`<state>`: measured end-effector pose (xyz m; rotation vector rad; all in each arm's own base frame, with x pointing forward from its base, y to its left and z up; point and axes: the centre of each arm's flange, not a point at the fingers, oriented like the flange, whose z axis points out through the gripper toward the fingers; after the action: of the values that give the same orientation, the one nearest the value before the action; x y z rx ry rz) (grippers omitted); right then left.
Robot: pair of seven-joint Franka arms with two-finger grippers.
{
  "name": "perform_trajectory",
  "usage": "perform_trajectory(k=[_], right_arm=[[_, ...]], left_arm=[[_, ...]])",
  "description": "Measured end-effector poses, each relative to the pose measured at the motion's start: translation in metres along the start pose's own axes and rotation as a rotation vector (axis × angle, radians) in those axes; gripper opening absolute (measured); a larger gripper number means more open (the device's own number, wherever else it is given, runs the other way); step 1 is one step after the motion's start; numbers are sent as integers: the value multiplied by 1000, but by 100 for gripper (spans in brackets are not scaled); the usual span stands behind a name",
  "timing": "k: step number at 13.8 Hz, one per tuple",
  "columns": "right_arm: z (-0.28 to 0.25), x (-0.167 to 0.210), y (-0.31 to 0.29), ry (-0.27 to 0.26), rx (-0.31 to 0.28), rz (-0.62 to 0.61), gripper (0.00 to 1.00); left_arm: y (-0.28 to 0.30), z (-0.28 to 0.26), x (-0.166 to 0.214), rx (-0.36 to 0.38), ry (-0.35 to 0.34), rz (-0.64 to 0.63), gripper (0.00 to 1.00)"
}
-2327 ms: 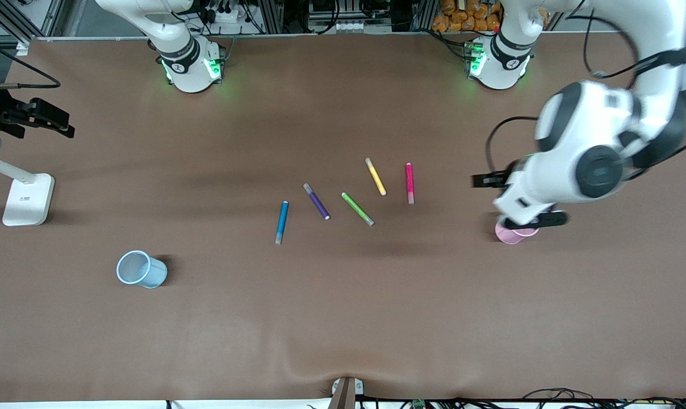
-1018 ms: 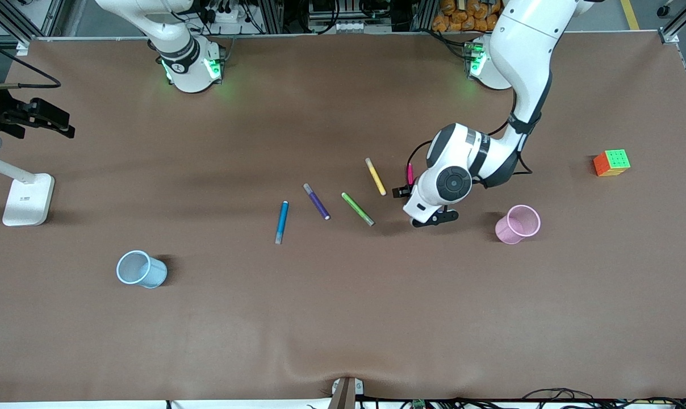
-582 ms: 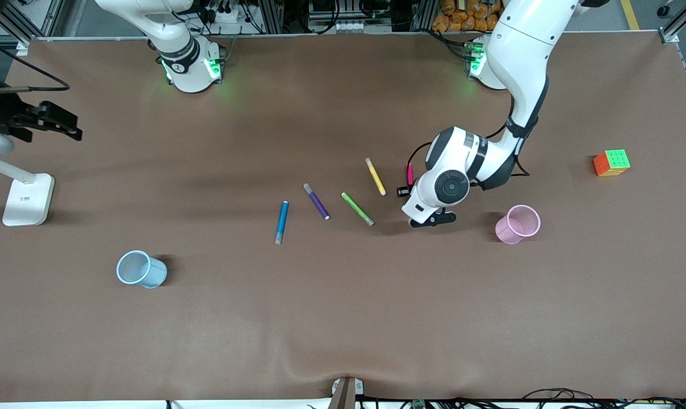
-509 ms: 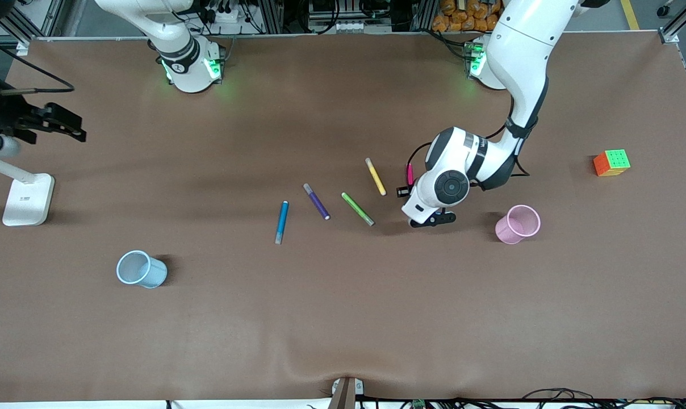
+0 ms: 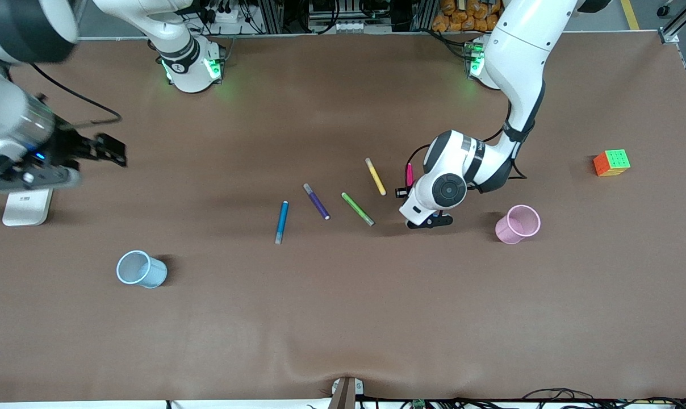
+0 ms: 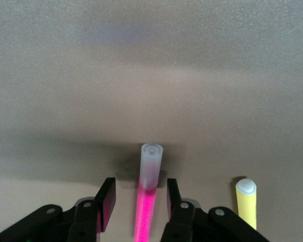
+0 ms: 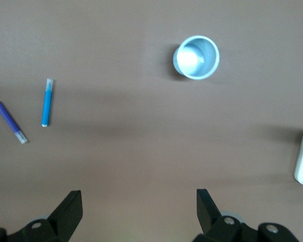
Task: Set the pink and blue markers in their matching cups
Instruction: 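Lift the pink marker with the left gripper while the right gripper grasps the blue marker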
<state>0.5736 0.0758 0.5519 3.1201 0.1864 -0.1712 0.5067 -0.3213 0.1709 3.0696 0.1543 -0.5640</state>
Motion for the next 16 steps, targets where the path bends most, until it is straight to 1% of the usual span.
perform_trajectory(k=[1,2,3,6,7,8,9,10,11,12,14,16], right_arm=[[15,11,-12,-5,-3,-1,100],[32,22,-24,-9,-6,4,100],[49,33,-36,-10,-9,17,100],[102,59,-91,-8,-20,94,100],[120,65,-114,-3,-24,122,100],[139,69,-138,2,-27,149,100],[158,71,-160,1,-32,173,100],[175,71,-180,-3,-38,189,100],[191,70,-196,-1,-41,193,100],[206,71,-207,13,-37,189,100],[240,78,-217,65,1,195,100],[276,85,-222,83,44,217,100]], left_arm=[[0,1,0,1,-1,2,45],[1,2,1,1,-2,4,44],[3,4,1,2,-3,7,40],[9,5,1,2,-1,16,37],[10,5,2,1,0,17,31],[10,5,2,1,1,17,31],[10,5,2,1,1,17,22],[11,5,2,1,0,18,17],[11,5,2,1,0,18,17],[11,5,2,1,0,18,17],[11,5,2,1,0,18,17],[12,2,3,-3,6,18,17]])
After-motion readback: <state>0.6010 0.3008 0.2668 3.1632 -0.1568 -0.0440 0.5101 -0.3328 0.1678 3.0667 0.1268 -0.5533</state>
